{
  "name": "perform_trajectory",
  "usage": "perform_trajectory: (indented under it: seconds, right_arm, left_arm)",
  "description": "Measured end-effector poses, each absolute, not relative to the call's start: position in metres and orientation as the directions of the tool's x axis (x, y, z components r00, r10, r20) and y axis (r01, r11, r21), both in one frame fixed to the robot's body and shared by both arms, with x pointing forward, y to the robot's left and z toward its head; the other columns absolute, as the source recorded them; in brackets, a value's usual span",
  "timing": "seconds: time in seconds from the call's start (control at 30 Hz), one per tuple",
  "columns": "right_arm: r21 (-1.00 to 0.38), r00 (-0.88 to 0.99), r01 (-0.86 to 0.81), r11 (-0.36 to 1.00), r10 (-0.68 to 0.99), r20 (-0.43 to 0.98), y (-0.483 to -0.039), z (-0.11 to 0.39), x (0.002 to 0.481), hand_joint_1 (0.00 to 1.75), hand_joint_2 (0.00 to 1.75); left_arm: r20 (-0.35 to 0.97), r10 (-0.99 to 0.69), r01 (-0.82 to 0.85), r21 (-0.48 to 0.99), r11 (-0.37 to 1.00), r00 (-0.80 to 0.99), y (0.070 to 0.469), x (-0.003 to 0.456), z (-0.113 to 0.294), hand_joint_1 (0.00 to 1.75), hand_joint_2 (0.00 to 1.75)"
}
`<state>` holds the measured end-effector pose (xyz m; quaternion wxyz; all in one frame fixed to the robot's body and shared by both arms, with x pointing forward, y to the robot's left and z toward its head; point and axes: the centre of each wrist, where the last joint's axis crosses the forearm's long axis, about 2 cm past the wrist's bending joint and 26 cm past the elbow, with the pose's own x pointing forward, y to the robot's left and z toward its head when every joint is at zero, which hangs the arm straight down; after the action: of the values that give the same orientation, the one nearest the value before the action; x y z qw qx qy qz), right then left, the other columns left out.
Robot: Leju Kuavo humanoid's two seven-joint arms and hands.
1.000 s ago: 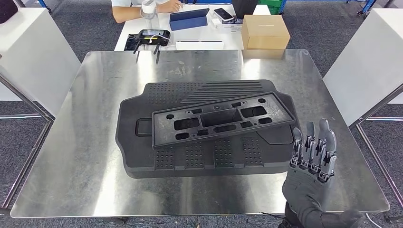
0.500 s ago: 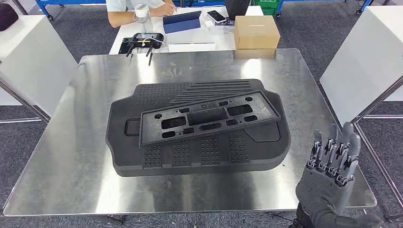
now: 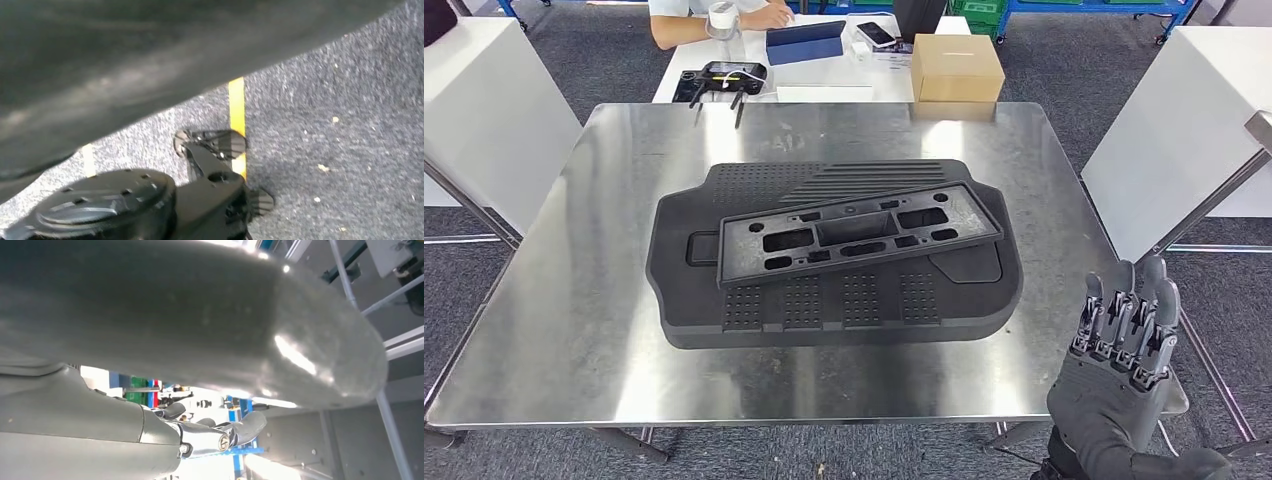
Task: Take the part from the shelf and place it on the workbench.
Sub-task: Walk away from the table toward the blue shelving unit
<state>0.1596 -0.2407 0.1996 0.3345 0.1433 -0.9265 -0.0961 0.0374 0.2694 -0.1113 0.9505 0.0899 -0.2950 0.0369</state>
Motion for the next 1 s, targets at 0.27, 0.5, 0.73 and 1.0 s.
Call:
perform_trajectory:
  seconds: [0.27, 0.5, 0.73, 1.0]
  right_arm:
    - [0.273, -0.736, -0.186, 0.944, -0.318, 0.598, -0.2441, 0.1987, 0.1599, 0.00, 0.00]
    - [0.274, -0.737, -0.185, 0.944, -0.318, 0.597, -0.2442, 0.1993, 0.1611, 0.00, 0.00]
    - [0.278, -0.735, -0.181, 0.943, -0.318, 0.599, -0.2442, 0.1991, 0.1618, 0.00, 0.00]
    - [0.281, -0.731, -0.181, 0.942, -0.320, 0.603, -0.2437, 0.1988, 0.1633, 0.00, 0.00]
  left_arm:
    - [0.565, 0.027, -0.133, 0.147, 0.980, 0.824, 0.2697, 0.0372, -0.1113, 0.00, 0.00]
    - [0.564, 0.031, -0.133, 0.141, 0.981, 0.825, 0.2669, 0.0369, -0.1112, 0.00, 0.00]
    - [0.559, 0.037, -0.138, 0.140, 0.980, 0.829, 0.2680, 0.0362, -0.1114, 0.00, 0.00]
    - [0.558, 0.042, -0.138, 0.132, 0.982, 0.829, 0.2652, 0.0373, -0.1111, 0.00, 0.00]
